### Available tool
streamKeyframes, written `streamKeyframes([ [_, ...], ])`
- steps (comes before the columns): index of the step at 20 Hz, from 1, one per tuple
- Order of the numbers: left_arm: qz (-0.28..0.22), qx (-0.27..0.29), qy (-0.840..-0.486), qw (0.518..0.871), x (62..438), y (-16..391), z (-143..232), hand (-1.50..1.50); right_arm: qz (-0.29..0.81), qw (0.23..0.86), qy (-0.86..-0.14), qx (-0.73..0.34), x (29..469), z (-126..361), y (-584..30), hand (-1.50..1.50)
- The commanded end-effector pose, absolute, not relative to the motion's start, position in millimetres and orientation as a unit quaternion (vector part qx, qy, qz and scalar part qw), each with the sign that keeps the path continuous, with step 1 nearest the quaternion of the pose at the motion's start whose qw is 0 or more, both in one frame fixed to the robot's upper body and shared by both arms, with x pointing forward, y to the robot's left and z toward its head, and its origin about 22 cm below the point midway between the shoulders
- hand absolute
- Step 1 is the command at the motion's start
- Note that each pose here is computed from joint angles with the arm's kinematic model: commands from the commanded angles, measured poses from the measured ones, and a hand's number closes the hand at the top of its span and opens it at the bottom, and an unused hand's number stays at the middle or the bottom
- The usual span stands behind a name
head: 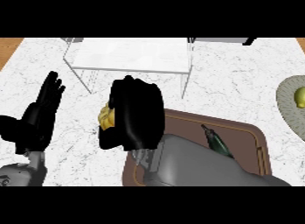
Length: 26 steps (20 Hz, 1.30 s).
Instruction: Pick the squash from the tray and place it in the tiered shelf
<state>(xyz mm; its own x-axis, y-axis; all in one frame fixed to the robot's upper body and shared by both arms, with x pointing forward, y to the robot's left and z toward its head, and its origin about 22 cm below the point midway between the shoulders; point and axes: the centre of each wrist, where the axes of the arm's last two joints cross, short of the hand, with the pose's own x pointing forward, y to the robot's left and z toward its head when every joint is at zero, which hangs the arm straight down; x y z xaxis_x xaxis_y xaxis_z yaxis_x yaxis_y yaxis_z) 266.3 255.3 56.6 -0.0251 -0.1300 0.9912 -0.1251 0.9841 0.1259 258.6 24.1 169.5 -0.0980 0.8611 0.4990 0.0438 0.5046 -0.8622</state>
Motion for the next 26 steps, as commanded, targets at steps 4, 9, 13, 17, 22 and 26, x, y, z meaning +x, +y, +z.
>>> streamKeyframes([
  [4,0.0,0.101,-0.71,0.697,265,266,50,0.0,0.224,0.617,-0.626,-0.42,272,214,40,1.5],
  [9,0.003,0.1,-0.718,0.689,267,256,56,0.0,0.197,0.618,-0.624,-0.436,289,230,42,1.5],
  [13,0.001,0.102,-0.711,0.696,265,262,51,0.0,0.179,0.617,-0.628,-0.441,297,251,44,1.5],
  [17,0.002,0.091,-0.719,0.69,273,258,61,0.0,0.153,0.616,-0.621,-0.46,317,235,45,1.5],
  [22,-0.005,0.093,-0.721,0.687,273,253,55,0.0,0.125,0.622,-0.626,-0.454,338,227,39,1.5],
  [26,-0.005,0.09,-0.722,0.686,269,256,64,0.0,0.113,0.607,-0.637,-0.461,351,203,32,1.5],
])
